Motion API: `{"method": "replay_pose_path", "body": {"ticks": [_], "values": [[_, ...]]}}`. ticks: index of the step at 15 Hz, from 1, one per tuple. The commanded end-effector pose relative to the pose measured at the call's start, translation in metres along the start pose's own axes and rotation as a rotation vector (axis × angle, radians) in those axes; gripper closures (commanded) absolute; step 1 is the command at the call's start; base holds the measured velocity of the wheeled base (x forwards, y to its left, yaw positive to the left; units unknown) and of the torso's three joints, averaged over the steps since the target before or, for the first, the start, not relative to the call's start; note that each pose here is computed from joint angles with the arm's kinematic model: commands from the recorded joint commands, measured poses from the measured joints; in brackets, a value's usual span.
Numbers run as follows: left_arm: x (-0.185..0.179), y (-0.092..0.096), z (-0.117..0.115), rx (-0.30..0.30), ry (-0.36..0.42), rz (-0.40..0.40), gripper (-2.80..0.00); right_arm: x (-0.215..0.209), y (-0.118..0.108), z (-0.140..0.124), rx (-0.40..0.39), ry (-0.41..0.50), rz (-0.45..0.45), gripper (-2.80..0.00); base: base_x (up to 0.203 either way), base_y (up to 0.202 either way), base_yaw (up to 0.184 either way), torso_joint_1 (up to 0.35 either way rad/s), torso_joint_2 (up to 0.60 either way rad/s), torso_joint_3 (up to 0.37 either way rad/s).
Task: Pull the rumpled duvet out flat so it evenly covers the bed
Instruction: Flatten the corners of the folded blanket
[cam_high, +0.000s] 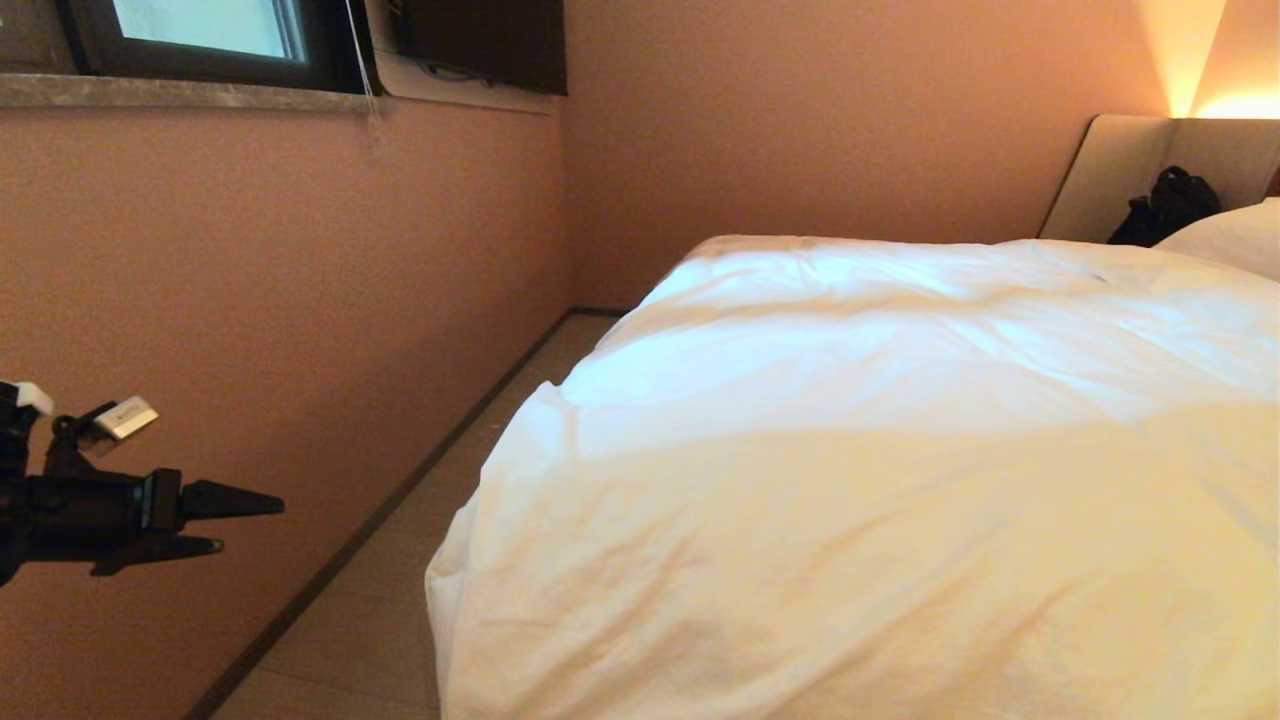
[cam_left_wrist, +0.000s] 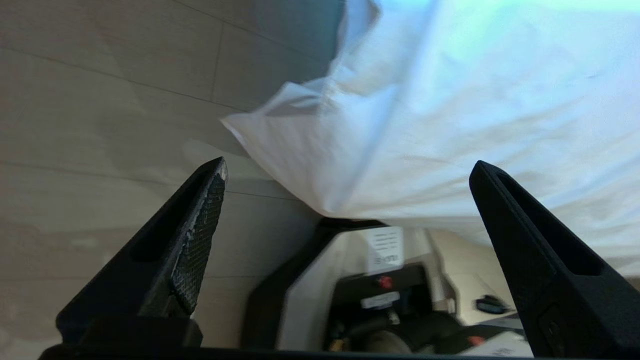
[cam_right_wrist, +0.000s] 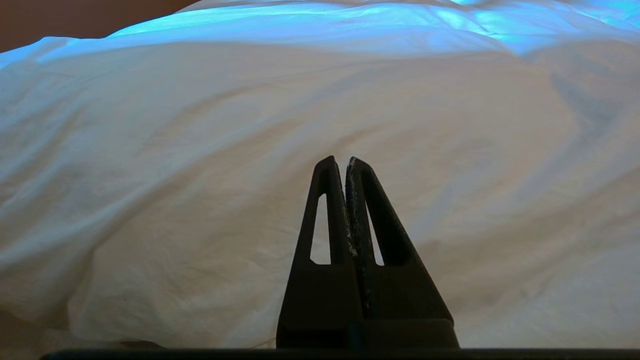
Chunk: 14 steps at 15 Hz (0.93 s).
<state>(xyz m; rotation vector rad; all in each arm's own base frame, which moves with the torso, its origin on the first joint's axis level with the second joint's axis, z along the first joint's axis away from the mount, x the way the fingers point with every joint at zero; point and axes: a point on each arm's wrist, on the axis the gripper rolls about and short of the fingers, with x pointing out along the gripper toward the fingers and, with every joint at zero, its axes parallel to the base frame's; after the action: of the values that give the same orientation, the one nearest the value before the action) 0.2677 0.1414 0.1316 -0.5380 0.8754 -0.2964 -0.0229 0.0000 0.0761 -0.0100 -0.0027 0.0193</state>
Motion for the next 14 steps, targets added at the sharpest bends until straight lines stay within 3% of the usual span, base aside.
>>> {"method": "replay_pose_path", "body": {"ticks": [1, 2, 6, 8, 11, 14], "values": [[0.022, 0.023, 0.010, -0.029, 0.037, -0.013, -2.80, 0.000, 0.000, 0.000, -0.001, -0.001, 0.001, 0.00, 0.000, 0.000, 0.000, 0.000, 0.00, 0.000], [0.023, 0.025, 0.013, -0.023, 0.033, -0.011, 0.00, 0.000, 0.000, 0.000, -0.001, -0.001, 0.001, 0.00, 0.000, 0.000, 0.000, 0.000, 0.00, 0.000], [0.041, 0.045, 0.030, 0.000, 0.043, -0.013, 0.00, 0.000, 0.000, 0.000, -0.001, -0.001, 0.001, 0.00, 0.000, 0.000, 0.000, 0.000, 0.00, 0.000], [0.059, 0.052, 0.027, 0.046, 0.082, -0.032, 0.00, 0.000, 0.000, 0.000, -0.001, -0.001, 0.001, 0.00, 0.000, 0.000, 0.000, 0.000, 0.00, 0.000], [0.085, 0.046, 0.031, 0.087, 0.130, -0.061, 0.00, 0.000, 0.000, 0.000, -0.001, -0.001, 0.001, 0.00, 0.000, 0.000, 0.000, 0.000, 0.00, 0.000], [0.097, 0.043, 0.041, 0.092, 0.164, -0.075, 0.00, 0.000, 0.000, 0.000, -0.001, -0.001, 0.001, 0.00, 0.000, 0.000, 0.000, 0.000, 0.00, 0.000]]}}
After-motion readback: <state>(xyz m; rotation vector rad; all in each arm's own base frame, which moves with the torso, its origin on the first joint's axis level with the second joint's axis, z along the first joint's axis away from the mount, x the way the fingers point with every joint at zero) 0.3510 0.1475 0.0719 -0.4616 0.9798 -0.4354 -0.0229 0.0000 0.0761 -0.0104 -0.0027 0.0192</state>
